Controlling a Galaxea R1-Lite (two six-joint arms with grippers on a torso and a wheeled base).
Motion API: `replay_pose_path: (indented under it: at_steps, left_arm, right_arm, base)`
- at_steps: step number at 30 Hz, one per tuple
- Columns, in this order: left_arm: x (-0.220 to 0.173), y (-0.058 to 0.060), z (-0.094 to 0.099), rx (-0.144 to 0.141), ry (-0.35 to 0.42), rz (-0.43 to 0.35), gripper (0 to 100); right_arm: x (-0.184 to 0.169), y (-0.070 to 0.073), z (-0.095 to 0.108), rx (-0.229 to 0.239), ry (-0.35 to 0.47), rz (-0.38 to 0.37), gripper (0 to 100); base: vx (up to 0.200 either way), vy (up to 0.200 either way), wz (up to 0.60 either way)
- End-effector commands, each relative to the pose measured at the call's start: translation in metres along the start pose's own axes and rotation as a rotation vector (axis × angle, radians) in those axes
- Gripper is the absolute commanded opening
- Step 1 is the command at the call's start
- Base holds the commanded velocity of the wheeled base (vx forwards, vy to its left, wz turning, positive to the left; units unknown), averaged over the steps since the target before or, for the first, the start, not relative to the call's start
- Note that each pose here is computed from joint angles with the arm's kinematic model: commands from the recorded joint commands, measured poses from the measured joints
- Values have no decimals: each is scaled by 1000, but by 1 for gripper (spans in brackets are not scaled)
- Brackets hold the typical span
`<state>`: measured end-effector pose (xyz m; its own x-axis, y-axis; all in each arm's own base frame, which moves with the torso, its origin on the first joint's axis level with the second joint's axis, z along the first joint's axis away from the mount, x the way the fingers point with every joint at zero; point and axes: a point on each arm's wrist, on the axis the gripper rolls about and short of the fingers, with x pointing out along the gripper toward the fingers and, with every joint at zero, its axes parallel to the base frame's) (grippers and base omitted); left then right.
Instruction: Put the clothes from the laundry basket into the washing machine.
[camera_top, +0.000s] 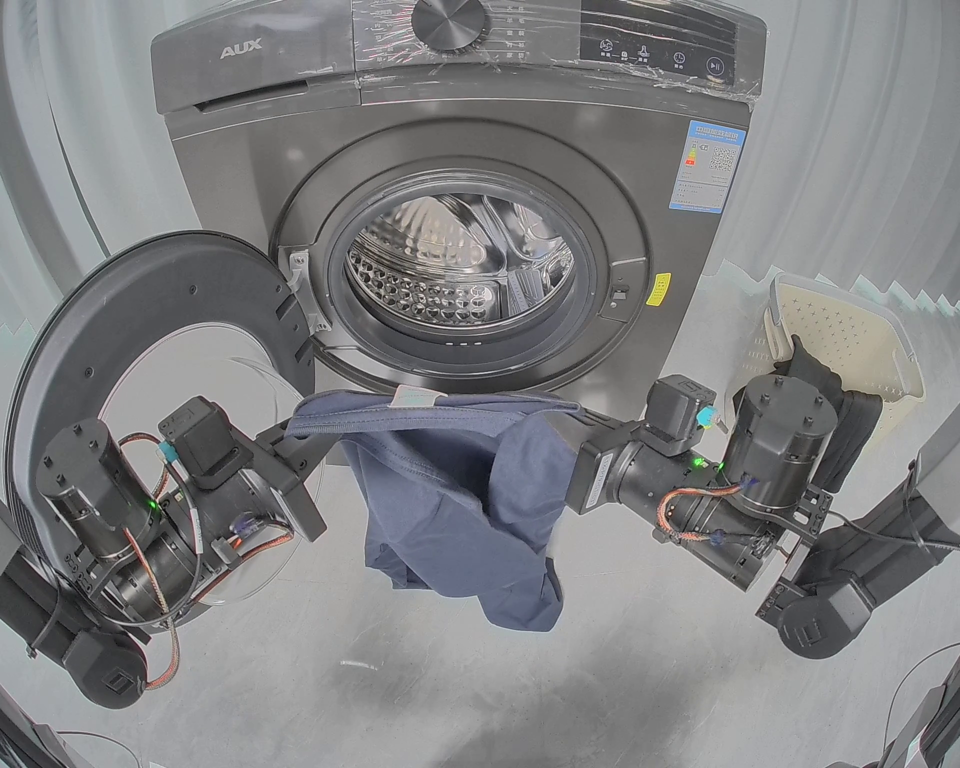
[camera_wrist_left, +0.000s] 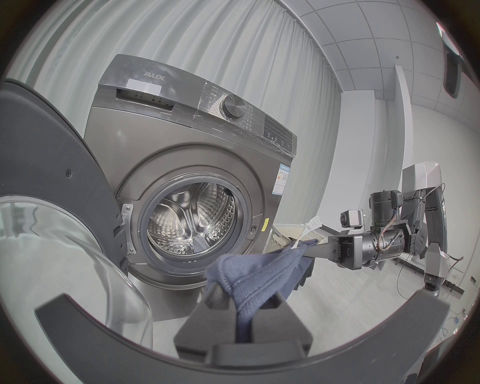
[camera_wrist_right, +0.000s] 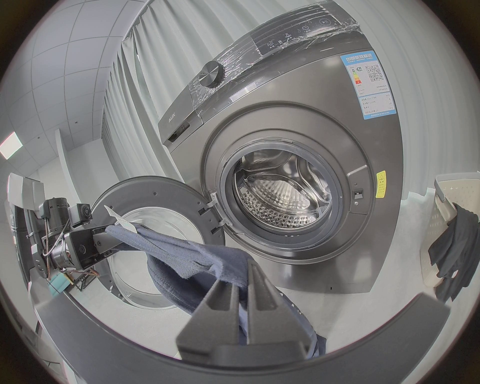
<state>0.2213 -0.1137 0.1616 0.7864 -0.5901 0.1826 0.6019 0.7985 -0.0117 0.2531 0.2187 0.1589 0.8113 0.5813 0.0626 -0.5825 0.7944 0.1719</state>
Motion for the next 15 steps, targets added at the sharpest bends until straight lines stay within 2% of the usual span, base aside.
replay_pose_path:
  at_steps: [1,5,11,12,15]
  left_arm:
    - [0,-2,1,4,-6,-10,0]
    - [-2,-5,4,3,-15,-30,0]
    - [-11,-13,9,-2,-21,-105,0]
    - [-11,-14,8,-3,-20,-110,0]
    - [-10,-15,8,-4,-21,-113,0]
  right_arm:
    - [-1,5,-3,0,12,13,0]
    - [10,6,-16,-2,38,15,0]
    - [30,6,-34,-4,58,13,0]
    - [32,6,-35,-5,60,13,100]
    - [34,7,-44,-7,83,13,100]
  base:
    - [0,0,0]
    - [0,0,0]
    - [0,0,0]
    - [0,0,0]
    - [0,0,0]
